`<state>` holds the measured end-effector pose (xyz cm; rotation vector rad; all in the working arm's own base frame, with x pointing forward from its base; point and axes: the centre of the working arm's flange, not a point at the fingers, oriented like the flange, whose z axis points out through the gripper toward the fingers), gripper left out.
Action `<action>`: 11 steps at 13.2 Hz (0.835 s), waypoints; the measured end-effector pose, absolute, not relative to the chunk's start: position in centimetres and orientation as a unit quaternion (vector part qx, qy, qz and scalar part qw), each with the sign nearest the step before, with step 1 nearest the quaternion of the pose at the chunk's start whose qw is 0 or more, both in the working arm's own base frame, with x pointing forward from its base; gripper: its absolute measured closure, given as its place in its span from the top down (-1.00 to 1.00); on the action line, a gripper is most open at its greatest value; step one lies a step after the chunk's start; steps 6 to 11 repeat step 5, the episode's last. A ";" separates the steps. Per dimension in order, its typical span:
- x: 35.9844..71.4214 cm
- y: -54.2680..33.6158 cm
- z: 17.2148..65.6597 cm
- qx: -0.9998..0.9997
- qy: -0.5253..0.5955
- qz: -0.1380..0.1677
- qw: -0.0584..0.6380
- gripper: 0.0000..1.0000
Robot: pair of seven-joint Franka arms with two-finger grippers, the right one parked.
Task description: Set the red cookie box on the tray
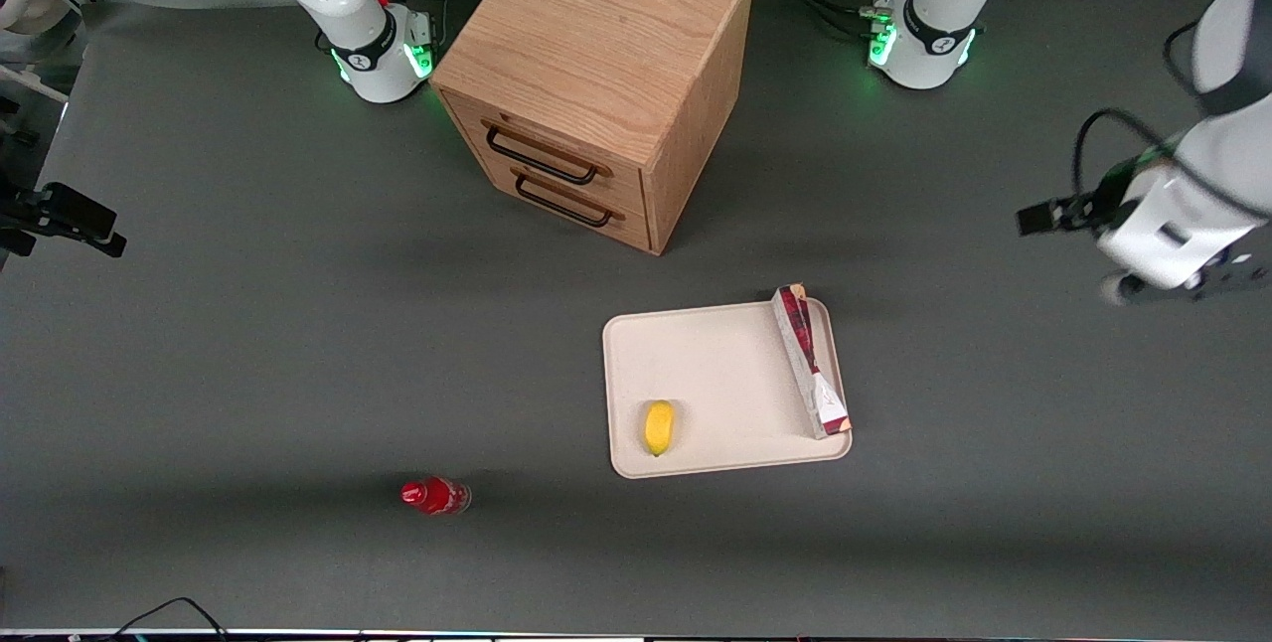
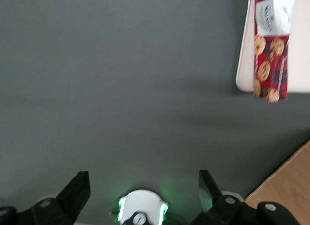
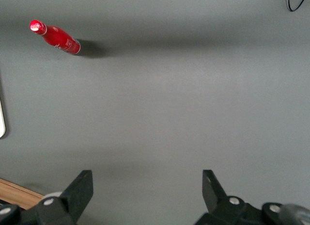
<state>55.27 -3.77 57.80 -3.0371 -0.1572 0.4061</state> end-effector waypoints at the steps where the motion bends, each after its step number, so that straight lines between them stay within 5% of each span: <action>1: 53.8 -2.7 59.2 -0.990 -0.052 0.125 0.034 1.00; 5: 47.7 -1.9 63.0 -0.993 -0.057 0.099 0.034 1.00; 11: 47.7 -1.9 63.0 -0.993 -0.057 0.099 0.034 1.00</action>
